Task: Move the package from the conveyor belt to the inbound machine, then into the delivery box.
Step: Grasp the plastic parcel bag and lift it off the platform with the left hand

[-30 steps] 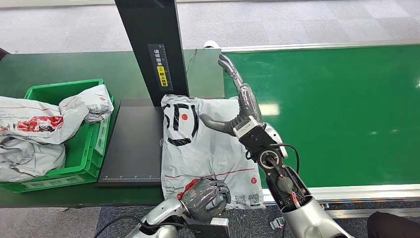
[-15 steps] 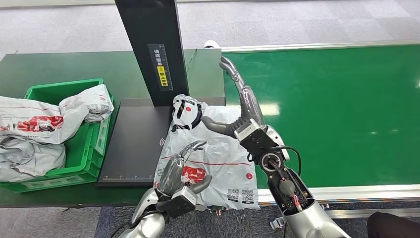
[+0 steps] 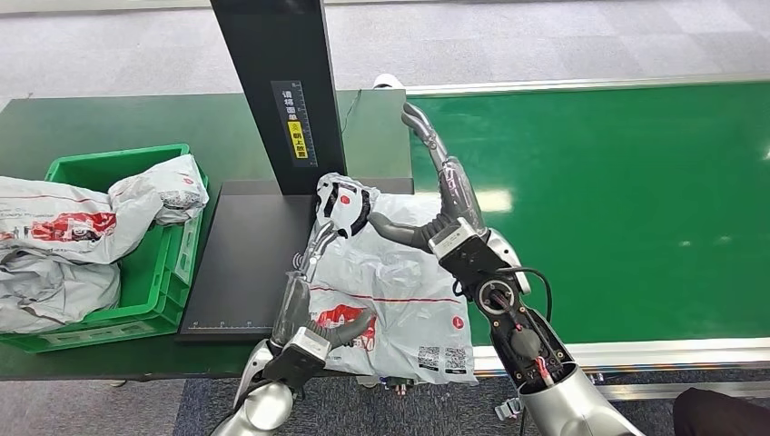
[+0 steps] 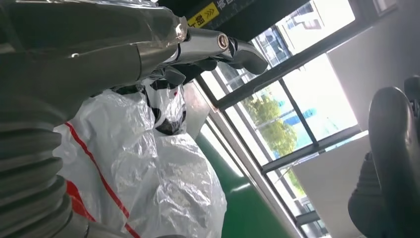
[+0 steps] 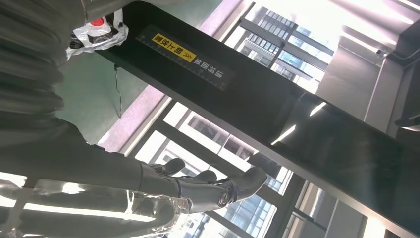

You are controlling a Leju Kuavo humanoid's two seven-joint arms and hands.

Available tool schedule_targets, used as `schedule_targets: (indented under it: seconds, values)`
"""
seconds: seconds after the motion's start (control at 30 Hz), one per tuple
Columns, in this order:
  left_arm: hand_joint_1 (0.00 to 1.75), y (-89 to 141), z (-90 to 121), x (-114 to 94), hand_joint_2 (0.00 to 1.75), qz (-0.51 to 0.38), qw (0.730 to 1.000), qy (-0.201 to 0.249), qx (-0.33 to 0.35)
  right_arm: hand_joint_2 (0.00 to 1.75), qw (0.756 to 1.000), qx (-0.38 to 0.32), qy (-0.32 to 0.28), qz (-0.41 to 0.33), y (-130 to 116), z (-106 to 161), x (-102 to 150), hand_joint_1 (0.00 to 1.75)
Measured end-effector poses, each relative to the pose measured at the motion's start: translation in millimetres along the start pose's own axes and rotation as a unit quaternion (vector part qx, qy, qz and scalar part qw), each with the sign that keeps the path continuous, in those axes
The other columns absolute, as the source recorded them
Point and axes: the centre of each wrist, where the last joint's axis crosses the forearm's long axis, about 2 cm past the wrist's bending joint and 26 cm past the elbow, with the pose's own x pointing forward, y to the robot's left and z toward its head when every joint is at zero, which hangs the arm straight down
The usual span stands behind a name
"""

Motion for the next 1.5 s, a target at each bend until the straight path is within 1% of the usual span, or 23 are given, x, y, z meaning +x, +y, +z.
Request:
schedule_targets:
  seconds: [0.03,0.1,0.17,0.23,0.3,0.37,0.47,0.7,0.83,1.0,1.3,1.33,1.37,1.43,1.47,1.5]
  values:
    - [0.0,1.0,-0.3,0.0,1.75,-0.009,1.0,-0.002,0.009,1.75,1.0,-0.001,-0.001,0.0,-0.1,-0.4,0.1,0.0]
    - [0.0,3.5,-1.7,0.5,1.75,-0.078,0.996,-0.013,0.034,1.75,1.0,-0.001,-0.002,0.001,-0.4,-1.3,0.0,0.0]
    - [0.0,5.4,-3.9,0.9,1.75,-0.184,0.981,-0.028,0.051,1.75,1.0,0.0,-0.002,0.001,-0.5,-2.6,0.0,0.0]
    - [0.0,4.6,-5.1,-1.0,1.75,-0.276,0.96,-0.026,0.037,1.75,1.0,0.001,-0.003,0.0,0.1,-4.4,0.3,0.0]
    - [0.0,1.9,-4.7,-5.9,1.75,-0.347,0.938,-0.002,0.009,1.75,1.0,0.003,-0.004,-0.001,1.5,-6.1,0.5,0.0]
    - [0.0,-0.5,-4.0,-12.2,1.75,-0.402,0.915,0.031,-0.022,1.75,1.0,0.007,-0.003,-0.002,3.1,-6.6,0.3,0.0]
    - [0.0,-0.9,-4.2,-20.2,1.75,-0.454,0.886,0.067,-0.057,1.75,1.0,0.011,-0.001,-0.001,4.9,-6.6,0.0,0.0]
    - [0.0,2.7,-10.5,-28.2,1.75,-0.495,0.857,0.1,-0.102,1.75,1.0,0.019,0.005,0.006,6.3,-6.6,0.1,0.0]
    - [0.0,5.7,-14.5,-30.7,1.75,-0.506,0.847,0.119,-0.11,1.75,1.0,0.024,0.006,0.01,6.5,-6.3,-0.1,0.0]
    - [0.0,11.4,-16.7,-33.8,1.75,-0.511,0.842,0.14,-0.107,1.75,1.0,0.027,0.008,0.013,5.8,-5.8,-0.6,0.0]
    - [0.0,15.5,-18.3,-35.4,1.75,-0.509,0.841,0.149,-0.102,1.75,1.0,0.027,0.008,0.014,5.3,-5.5,-1.0,0.0]
    - [0.07,15.8,-18.3,-35.6,1.75,-0.509,0.841,0.15,-0.102,1.75,1.0,0.027,0.008,0.014,5.3,-5.4,-1.0,0.0]
    - [0.44,16.0,-18.3,-35.7,1.75,-0.508,0.842,0.152,-0.101,1.75,0.999,0.027,0.009,0.015,5.3,-5.4,-1.0,0.0]
    - [1.28,16.7,-17.5,-36.4,1.75,-0.502,0.845,0.155,-0.1,1.75,0.999,0.028,0.009,0.016,5.6,-4.8,-1.3,0.0]
    - [1.64,17.3,-16.2,-37.1,1.75,-0.495,0.849,0.156,-0.099,1.75,0.999,0.029,0.01,0.016,6.0,-4.0,-1.5,0.0]
    - [1.71,18.0,-14.5,-38.0,1.75,-0.488,0.853,0.158,-0.098,1.75,0.999,0.029,0.011,0.016,6.5,-3.0,-1.8,0.0]
